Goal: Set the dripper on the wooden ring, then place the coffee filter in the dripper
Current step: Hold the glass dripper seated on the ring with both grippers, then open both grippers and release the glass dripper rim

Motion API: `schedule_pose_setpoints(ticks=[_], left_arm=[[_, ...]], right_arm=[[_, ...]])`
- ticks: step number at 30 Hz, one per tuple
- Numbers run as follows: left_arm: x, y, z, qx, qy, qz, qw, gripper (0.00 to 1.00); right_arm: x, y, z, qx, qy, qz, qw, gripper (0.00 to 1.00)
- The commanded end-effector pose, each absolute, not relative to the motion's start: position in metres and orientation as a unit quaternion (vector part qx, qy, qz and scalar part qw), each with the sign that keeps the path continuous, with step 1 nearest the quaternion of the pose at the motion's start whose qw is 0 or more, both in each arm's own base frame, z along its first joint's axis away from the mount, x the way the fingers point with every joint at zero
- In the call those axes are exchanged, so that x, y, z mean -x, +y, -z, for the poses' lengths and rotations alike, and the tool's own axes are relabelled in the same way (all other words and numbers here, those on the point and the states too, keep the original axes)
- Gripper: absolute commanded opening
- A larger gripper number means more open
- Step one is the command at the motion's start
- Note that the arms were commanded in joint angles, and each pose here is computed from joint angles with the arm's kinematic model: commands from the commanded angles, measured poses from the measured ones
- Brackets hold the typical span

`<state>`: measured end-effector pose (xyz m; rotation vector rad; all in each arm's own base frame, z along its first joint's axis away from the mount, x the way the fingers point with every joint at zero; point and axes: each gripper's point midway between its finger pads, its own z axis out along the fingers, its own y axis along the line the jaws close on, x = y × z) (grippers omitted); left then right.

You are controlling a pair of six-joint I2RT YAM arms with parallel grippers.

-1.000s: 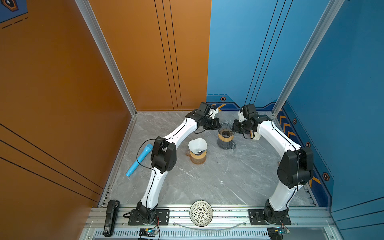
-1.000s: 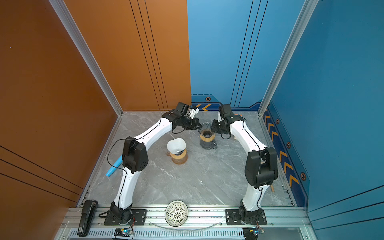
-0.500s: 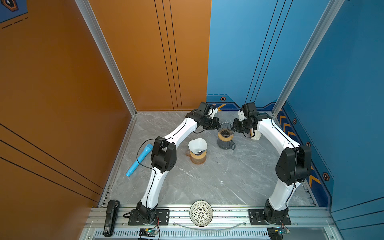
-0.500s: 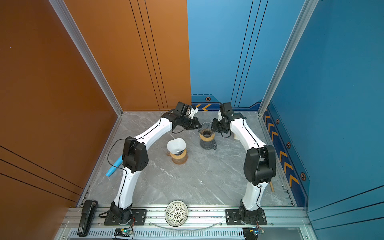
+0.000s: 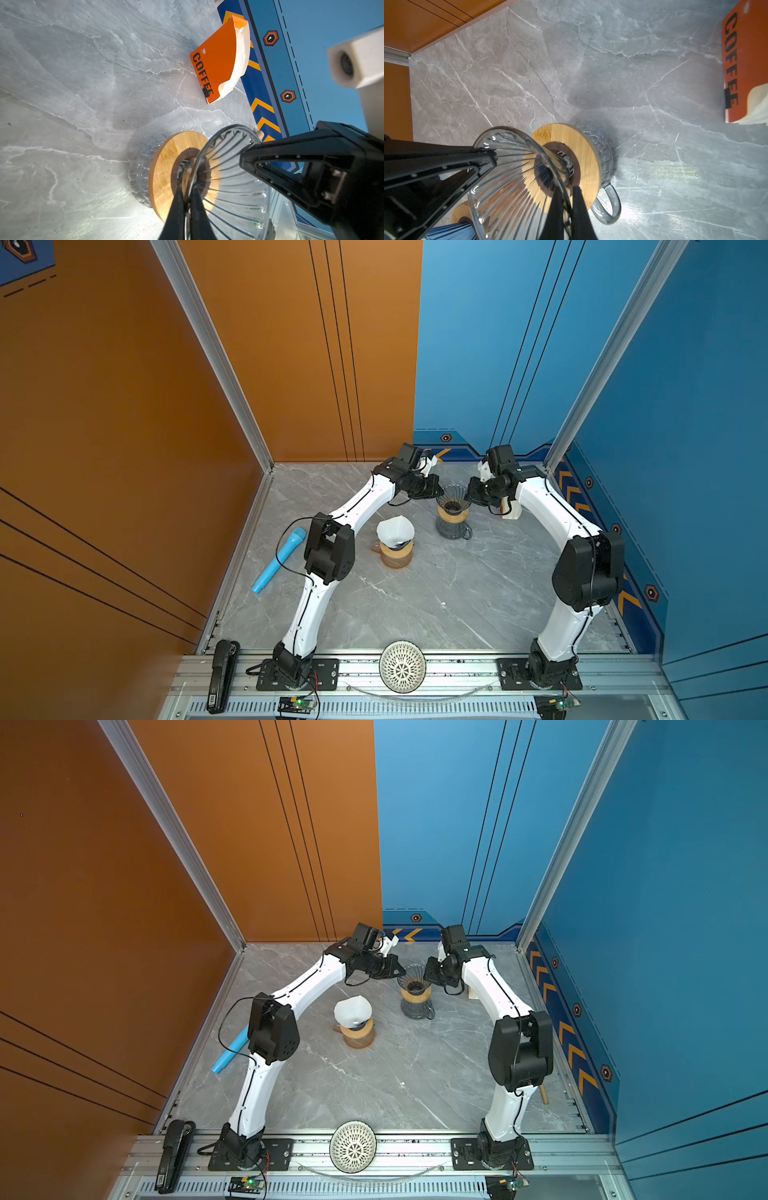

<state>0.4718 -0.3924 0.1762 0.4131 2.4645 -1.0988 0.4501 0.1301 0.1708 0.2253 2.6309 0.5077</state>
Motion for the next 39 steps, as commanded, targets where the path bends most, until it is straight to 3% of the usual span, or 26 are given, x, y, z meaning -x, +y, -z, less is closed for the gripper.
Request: schedule_pose_setpoints(ticks=[1, 8, 16, 28, 39], left_arm=[[-0.439, -0.395, -0.122, -0.153, 0.908, 0.373, 0.113, 0.0], [-0.438, -0.387, -0.118, -0.159, 0.911, 0.362, 0.116, 0.0], [-0.444, -0.39, -0.138, -0.162, 0.903, 0.374, 0.135, 0.01], [-0.454, -0.397, -0.164, -0.162, 0.892, 0.39, 0.159, 0.2], [-0.456, -0.399, -0.184, -0.166, 0.884, 0.4, 0.176, 0.35]], right_arm=[[-0.432, 0.102, -0.128, -0.121, 0.97, -0.119, 0.175, 0.0], [-0.428, 0.106, -0.112, -0.128, 0.965, -0.129, 0.189, 0.0], [-0.439, 0.109, -0.14, -0.128, 0.957, -0.15, 0.215, 0.02], [-0.456, 0.124, -0.177, -0.118, 0.943, -0.194, 0.244, 0.11], [-0.455, 0.127, -0.196, -0.099, 0.939, -0.201, 0.261, 0.28]])
